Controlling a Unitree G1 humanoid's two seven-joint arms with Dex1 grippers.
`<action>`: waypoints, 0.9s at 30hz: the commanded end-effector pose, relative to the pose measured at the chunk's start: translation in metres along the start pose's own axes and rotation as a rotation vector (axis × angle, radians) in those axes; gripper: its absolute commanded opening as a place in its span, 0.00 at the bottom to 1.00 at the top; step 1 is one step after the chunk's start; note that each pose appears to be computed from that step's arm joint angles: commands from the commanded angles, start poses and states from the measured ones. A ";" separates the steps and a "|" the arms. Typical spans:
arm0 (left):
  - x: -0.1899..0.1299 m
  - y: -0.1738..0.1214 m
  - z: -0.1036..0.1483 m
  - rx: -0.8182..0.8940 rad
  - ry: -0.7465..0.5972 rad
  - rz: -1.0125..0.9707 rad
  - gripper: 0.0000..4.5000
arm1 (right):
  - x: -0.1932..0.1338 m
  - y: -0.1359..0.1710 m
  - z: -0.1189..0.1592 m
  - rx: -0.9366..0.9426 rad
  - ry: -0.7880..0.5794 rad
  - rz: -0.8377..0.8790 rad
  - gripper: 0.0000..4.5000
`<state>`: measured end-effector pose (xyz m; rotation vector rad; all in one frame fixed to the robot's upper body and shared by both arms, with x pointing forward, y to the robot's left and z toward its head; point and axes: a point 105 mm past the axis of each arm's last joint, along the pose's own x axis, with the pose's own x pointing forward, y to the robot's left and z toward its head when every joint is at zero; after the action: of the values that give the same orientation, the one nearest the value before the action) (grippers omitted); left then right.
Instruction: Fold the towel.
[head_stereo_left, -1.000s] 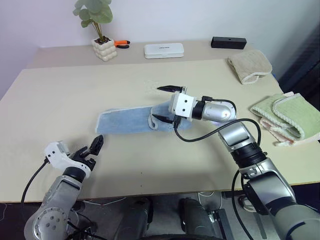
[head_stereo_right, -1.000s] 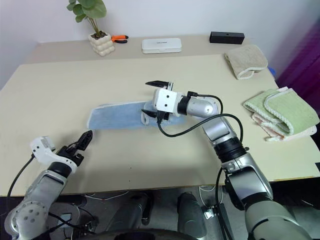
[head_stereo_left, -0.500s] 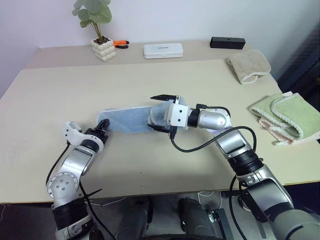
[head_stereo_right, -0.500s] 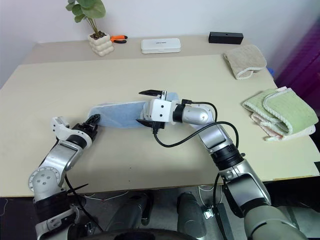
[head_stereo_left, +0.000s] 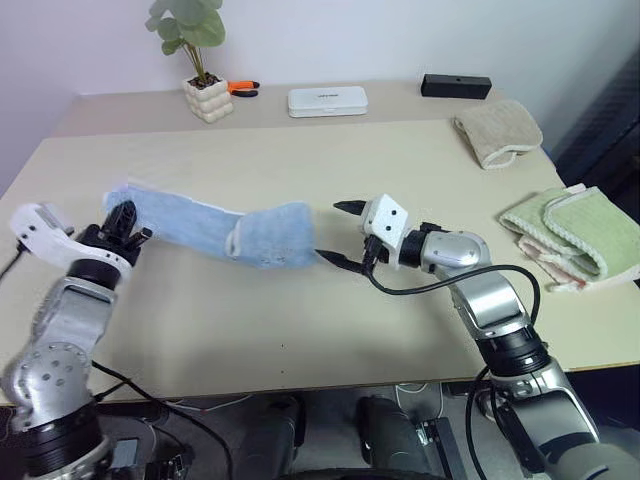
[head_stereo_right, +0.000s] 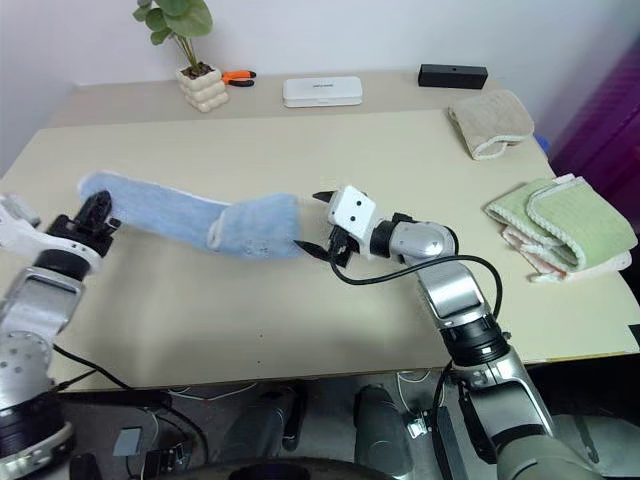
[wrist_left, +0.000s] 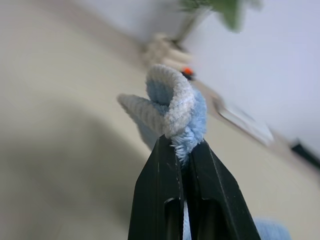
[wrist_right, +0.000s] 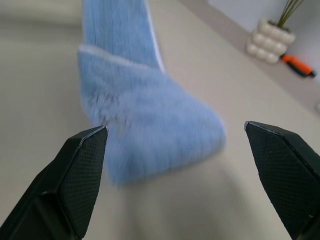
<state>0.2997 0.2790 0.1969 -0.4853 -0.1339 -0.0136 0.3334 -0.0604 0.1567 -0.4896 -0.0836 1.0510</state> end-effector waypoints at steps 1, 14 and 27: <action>0.000 -0.044 -0.008 0.177 0.073 -0.234 0.00 | -0.004 -0.004 0.009 -0.033 -0.020 -0.014 1.00; 0.007 -0.108 -0.118 0.461 0.473 -0.652 0.00 | 0.005 -0.010 0.010 -0.049 -0.024 -0.054 1.00; 0.008 -0.064 -0.030 0.385 0.191 -0.469 0.44 | 0.017 -0.020 0.039 0.086 -0.126 -0.081 0.35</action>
<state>0.3085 0.1921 0.1858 -0.1027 0.0092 -0.5574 0.3506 -0.0518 0.1739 -0.3665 -0.0919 0.9772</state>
